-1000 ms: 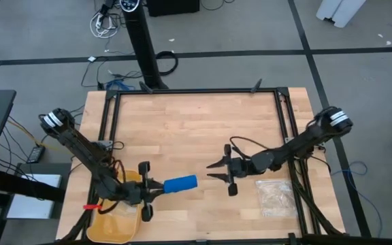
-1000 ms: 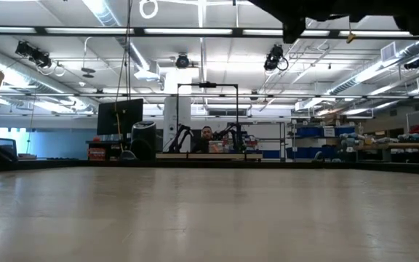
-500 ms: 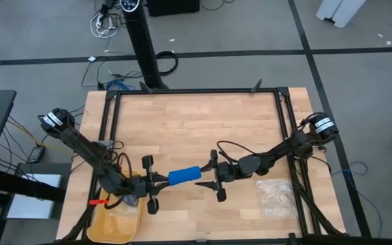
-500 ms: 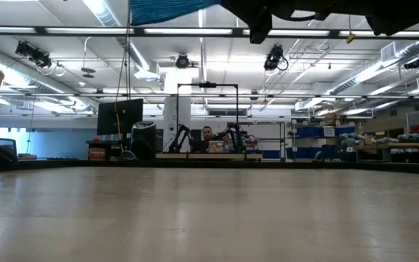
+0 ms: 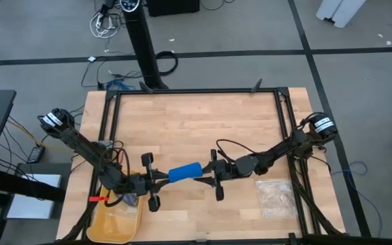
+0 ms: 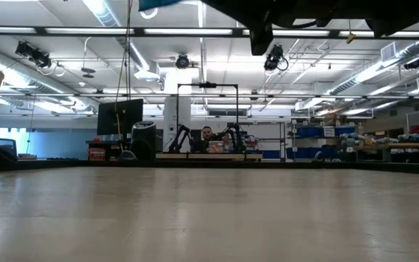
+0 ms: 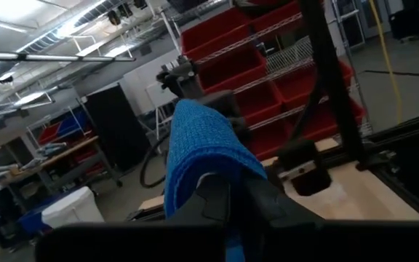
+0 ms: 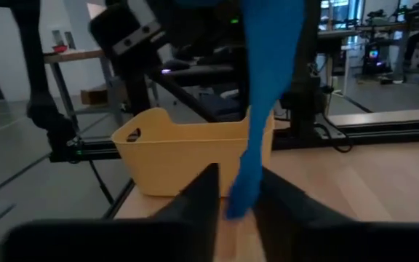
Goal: Roll bandage
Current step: Roll the blue bandage
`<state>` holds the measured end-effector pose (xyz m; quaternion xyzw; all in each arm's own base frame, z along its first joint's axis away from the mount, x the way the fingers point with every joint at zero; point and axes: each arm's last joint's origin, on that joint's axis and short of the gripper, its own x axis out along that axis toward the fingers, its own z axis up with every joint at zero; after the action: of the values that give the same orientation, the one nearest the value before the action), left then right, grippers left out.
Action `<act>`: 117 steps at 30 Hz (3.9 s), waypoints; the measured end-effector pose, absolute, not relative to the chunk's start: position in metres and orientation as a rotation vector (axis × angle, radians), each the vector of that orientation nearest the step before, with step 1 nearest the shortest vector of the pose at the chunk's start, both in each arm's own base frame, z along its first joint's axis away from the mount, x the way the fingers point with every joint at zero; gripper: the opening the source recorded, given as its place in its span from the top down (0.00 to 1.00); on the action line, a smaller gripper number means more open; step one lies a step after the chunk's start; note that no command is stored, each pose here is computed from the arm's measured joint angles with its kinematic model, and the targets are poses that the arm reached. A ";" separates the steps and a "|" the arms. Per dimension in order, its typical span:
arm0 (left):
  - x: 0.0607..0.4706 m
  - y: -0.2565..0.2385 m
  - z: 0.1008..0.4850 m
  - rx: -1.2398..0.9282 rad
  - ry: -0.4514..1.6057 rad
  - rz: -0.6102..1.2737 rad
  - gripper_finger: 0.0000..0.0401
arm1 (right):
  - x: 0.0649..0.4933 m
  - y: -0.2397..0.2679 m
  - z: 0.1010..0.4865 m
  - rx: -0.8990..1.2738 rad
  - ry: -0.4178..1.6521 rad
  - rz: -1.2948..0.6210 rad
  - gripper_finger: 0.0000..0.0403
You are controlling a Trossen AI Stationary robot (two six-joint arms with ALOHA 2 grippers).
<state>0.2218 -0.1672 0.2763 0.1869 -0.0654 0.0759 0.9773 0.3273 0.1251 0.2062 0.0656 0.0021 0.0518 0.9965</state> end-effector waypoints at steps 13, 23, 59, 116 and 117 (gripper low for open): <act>0.223 -0.163 0.278 0.437 -0.118 0.230 0.96 | 0.316 0.166 0.198 0.135 -0.052 0.272 0.99; 0.220 -0.159 0.244 0.489 -0.035 0.226 0.96 | 0.309 0.182 0.218 0.149 -0.180 0.332 0.99; 0.238 -0.226 0.223 0.732 0.058 0.169 0.96 | 0.326 0.170 0.231 0.213 -0.155 -0.047 0.96; 0.254 -0.247 0.209 0.866 0.176 -0.037 0.96 | 0.372 0.168 0.257 0.216 0.411 0.332 0.67; 0.254 -0.247 0.209 0.866 0.176 -0.035 0.96 | 0.372 0.168 0.258 0.214 0.409 0.328 0.70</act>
<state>0.2545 -0.2466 0.2086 0.4191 0.0851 -0.0172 0.9038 0.3720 0.1677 0.2575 0.1057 0.2019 0.1616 0.9602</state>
